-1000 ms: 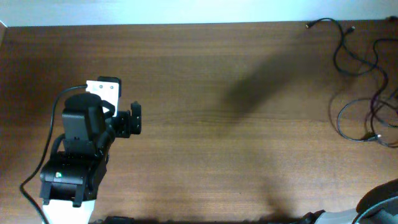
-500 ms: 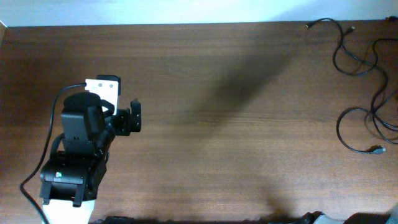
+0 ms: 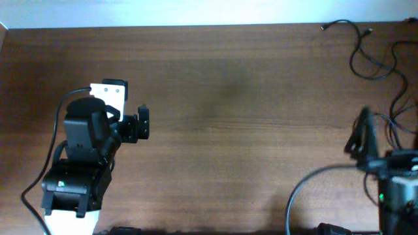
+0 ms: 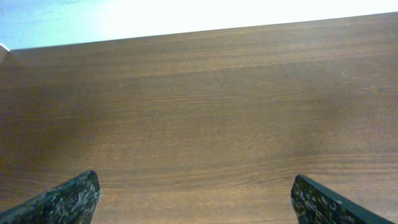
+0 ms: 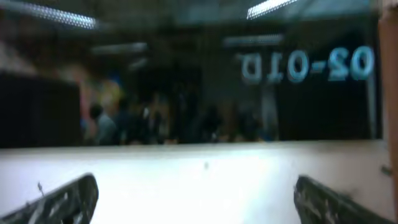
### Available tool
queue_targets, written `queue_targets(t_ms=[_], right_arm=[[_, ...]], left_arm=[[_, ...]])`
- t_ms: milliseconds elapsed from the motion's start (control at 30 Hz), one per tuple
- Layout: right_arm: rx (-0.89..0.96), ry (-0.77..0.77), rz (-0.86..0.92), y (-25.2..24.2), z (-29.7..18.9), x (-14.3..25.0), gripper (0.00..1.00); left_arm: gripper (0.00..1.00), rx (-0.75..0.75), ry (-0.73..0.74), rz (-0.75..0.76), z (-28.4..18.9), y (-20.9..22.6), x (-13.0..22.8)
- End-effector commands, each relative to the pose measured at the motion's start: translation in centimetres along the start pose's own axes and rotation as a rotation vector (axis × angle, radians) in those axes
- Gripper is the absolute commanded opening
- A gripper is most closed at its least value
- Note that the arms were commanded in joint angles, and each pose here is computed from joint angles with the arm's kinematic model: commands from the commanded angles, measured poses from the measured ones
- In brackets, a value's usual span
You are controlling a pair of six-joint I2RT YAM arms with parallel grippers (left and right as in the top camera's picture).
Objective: Untangle cables
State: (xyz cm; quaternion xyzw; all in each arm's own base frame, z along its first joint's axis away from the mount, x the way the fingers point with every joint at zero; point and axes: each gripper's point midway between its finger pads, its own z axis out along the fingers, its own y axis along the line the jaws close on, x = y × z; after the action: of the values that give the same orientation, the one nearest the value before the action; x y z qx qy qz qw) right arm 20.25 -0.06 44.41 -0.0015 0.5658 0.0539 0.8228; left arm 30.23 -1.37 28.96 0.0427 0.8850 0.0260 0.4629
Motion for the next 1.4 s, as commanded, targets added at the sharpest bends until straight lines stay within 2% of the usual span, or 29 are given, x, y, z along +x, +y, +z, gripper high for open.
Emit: queue_targets(t_ms=[0, 100, 167, 200, 233, 267, 300, 400, 533, 700, 1033, 1100, 1133, 1200, 1267, 1300, 1367], right_arm=[[-0.035, 0.212, 0.038, 1.4, -3.6, 5.4, 0.99], [-0.045, 0.22, 0.184, 2.4, -6.7, 7.8, 0.99], [0.025, 0.337, 0.277, 0.9, -6.8, 13.3, 0.99], [0.079, 0.379, 0.286, -0.3, -6.8, 15.8, 0.96], [0.26, 0.407, 0.262, -3.6, -7.1, 18.9, 0.97], [0.361, 0.437, 0.272, -5.2, -7.7, 21.2, 0.98], [0.313, 0.452, 0.292, -4.3, -7.5, 21.9, 0.99], [-0.015, 0.432, 0.196, 0.6, -5.9, 23.4, 0.99], [-0.079, 0.479, 0.22, 1.7, -6.5, 28.1, 0.99], [-0.05, 0.465, 0.065, 0.7, -6.4, 28.2, 0.99], [-0.049, 0.465, 0.069, 0.7, -6.4, 28.2, 0.99], [-0.049, 0.465, 0.069, 0.7, -6.4, 28.2, 0.99], [-0.049, 0.465, 0.069, 0.7, -6.4, 28.2, 0.99], [-0.049, 0.465, 0.069, 0.7, -6.4, 28.2, 0.99], [-0.049, 0.465, 0.069, 0.7, -6.4, 28.2, 0.99], [-0.049, 0.465, 0.069, 0.7, -6.4, 28.2, 0.99], [-0.049, 0.465, 0.069, 0.7, -6.4, 28.2, 0.99]], left_arm=[[0.99, 0.008, 0.03, 0.05, -0.3, -0.1, 1.0], [0.99, 0.005, -0.01, 0.053, -1.4, 0.0, 0.4], [0.99, 0.003, -0.035, 0.053, -2.3, 0.1, 0.2], [0.99, 0.003, -0.043, 0.052, -2.6, 0.1, 0.2], [0.99, 0.002, -0.046, 0.051, -2.7, 0.1, 0.1], [0.99, 0.003, -0.041, 0.051, -2.8, 0.1, 0.3], [0.99, 0.005, -0.024, 0.052, -2.8, 0.1, 0.7], [0.99, 0.007, 0.009, 0.055, -2.7, 0.1, 1.5], [0.99, 0.009, 0.027, 0.056, -2.8, 0.0, 2.0], [0.99, 0.007, 0.009, 0.055, -2.7, 0.1, 1.5], [0.99, 0.034, 0.01, 0.084, -2.7, -0.4, 1.6], [0.99, 0.02, -0.116, 0.129, -2.9, -0.2, -1.5], [0.99, 0.004, -0.232, 0.141, -3.4, -0.1, -4.3], [0.99, -0.01, -0.599, 0.131, -7.0, -0.1, -12.5], [0.99, 0.036, -0.942, 0.152, -13.1, -1.0, -18.2], [0.99, 0.054, -1.056, 0.168, -15.7, -1.4, -19.6], [0.99, 0.059, -1.17, 0.182, -18.8, -1.6, -20.4]])
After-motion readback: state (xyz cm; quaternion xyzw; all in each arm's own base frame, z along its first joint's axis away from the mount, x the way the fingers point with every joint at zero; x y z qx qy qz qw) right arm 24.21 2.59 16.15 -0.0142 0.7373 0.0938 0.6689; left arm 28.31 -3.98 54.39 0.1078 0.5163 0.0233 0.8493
